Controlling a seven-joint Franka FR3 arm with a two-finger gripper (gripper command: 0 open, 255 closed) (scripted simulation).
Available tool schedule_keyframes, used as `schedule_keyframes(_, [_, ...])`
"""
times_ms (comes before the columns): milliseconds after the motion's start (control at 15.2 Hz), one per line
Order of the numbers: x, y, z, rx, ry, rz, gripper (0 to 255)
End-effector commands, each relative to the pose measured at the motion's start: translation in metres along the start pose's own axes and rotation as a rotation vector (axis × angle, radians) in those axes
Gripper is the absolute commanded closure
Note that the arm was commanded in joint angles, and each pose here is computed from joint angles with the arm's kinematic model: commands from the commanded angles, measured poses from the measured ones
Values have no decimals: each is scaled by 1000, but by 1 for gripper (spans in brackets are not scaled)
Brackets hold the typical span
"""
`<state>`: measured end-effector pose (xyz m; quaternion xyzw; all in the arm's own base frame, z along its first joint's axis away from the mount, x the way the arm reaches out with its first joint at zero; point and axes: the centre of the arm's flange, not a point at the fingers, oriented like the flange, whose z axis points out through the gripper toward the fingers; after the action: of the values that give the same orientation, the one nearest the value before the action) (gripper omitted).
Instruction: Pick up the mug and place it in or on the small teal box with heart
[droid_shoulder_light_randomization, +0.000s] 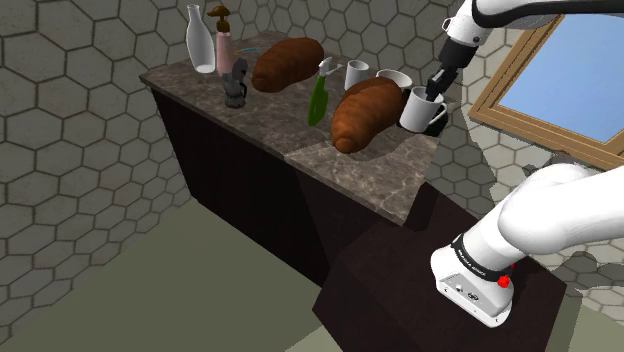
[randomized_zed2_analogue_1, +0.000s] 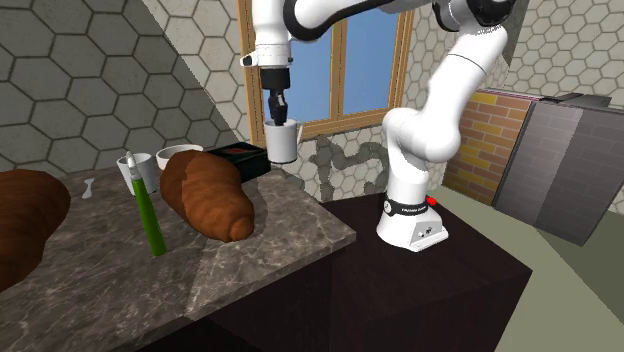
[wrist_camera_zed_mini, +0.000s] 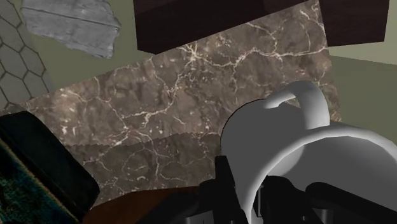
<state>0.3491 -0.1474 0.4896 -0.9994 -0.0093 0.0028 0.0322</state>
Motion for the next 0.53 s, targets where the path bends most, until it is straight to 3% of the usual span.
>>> schedule_keyframes(0, [4,26,-5,-1,0,-1,255])
schedule_keyframes(462, [18,117,-16,-1,0,-1,255])
